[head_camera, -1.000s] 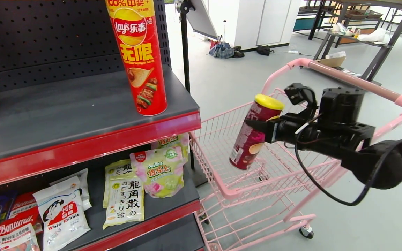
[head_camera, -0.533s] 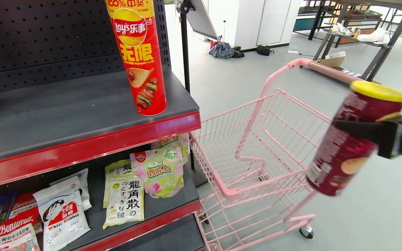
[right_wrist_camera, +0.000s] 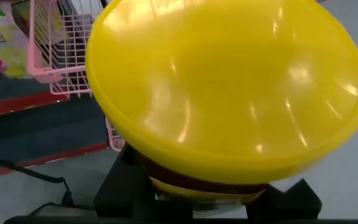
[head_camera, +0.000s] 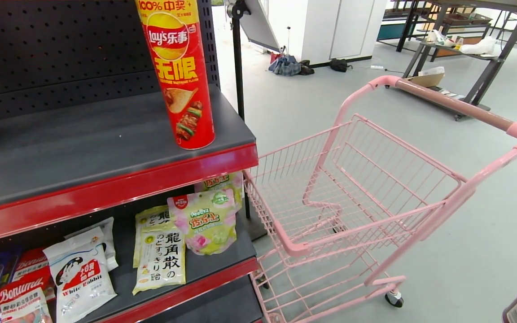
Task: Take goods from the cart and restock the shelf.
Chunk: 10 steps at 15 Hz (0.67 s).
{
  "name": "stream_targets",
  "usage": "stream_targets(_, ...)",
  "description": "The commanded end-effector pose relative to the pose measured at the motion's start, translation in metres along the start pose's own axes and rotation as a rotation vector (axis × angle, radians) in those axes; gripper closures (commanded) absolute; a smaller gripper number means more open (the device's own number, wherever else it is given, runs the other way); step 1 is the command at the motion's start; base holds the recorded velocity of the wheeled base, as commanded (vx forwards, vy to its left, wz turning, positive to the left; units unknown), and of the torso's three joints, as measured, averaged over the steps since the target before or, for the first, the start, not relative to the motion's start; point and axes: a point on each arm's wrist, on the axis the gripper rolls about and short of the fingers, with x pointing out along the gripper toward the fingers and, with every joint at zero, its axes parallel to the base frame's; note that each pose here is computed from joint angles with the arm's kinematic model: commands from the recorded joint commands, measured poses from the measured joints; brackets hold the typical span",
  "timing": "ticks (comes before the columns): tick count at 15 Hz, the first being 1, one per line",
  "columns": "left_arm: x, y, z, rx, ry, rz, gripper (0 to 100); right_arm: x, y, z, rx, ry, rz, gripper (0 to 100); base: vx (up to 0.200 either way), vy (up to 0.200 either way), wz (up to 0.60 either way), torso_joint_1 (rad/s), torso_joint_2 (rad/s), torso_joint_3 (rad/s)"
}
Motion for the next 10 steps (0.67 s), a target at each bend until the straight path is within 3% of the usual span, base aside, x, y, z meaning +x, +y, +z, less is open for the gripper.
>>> stream_targets(1,0.0,0.0,0.0,-0.002,-0.001,-0.002,0,-0.005,-0.001,-0.001,0.004,-0.028,-0.004,100,0.0,0.0,0.0,0.061,-0.23,-0.154)
stream_targets(10,0.0,0.0,0.0,-0.002,-0.001,0.0,0,0.007,0.001,0.008,0.004,-0.022,0.004,100,0.0,0.0,0.0,0.161,-0.51,-0.347)
